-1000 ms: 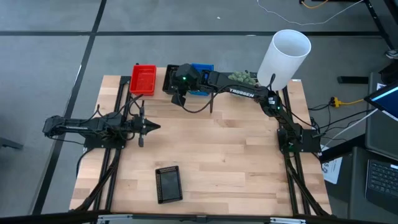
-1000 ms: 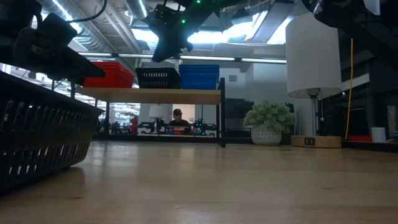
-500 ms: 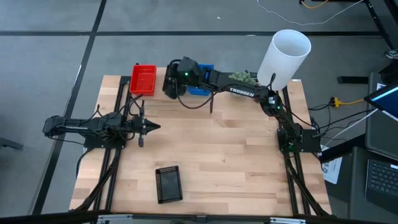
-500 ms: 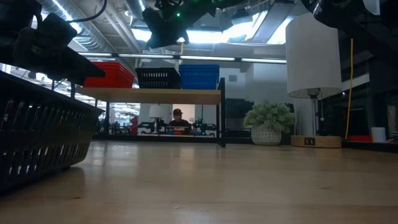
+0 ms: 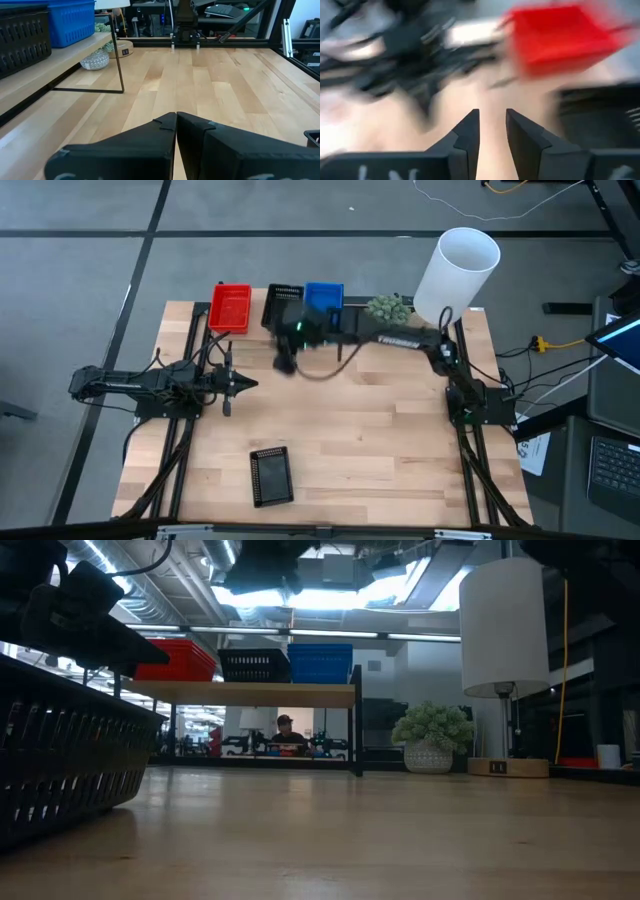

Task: Stack baskets on shelf by color
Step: Stack the black bin on top of the stacked black bins on the shelf

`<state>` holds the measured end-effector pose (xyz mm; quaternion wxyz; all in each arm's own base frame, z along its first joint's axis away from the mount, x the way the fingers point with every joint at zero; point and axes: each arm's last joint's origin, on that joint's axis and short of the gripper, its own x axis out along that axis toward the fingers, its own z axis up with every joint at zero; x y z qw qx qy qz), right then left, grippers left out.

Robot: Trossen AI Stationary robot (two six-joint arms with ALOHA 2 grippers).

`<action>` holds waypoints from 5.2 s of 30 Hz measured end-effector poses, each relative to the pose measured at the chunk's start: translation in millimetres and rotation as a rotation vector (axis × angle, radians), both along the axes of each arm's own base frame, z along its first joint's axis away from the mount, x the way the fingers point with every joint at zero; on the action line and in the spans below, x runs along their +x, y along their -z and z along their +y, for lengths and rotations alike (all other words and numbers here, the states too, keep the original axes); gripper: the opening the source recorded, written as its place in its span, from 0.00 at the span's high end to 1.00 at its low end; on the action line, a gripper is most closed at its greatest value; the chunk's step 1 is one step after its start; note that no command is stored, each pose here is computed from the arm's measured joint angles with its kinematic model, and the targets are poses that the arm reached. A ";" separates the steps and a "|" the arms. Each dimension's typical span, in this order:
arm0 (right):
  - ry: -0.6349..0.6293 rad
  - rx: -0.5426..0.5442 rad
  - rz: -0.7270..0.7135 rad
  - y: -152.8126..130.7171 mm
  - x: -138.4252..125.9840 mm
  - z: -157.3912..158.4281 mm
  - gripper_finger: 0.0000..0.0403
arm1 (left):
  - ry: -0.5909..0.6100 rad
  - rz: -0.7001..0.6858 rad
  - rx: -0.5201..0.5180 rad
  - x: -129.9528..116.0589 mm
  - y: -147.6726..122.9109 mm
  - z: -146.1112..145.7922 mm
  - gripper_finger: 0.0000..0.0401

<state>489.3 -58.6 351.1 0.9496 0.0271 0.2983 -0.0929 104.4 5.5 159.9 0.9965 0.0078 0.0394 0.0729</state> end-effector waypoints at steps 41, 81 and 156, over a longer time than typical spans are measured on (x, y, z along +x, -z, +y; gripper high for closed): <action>0.308 0.002 0.574 146.1 -153.1 176.7 0.77 | 0.000 0.000 0.000 0.0 -0.1 0.0 0.99; -0.223 -0.019 -0.360 216.8 -341.5 65.8 0.77 | 0.000 -0.001 0.000 0.0 -0.1 0.0 0.99; -0.223 -0.026 -0.632 183.5 -391.8 61.3 0.77 | 0.000 0.000 0.000 0.0 -0.1 0.0 0.99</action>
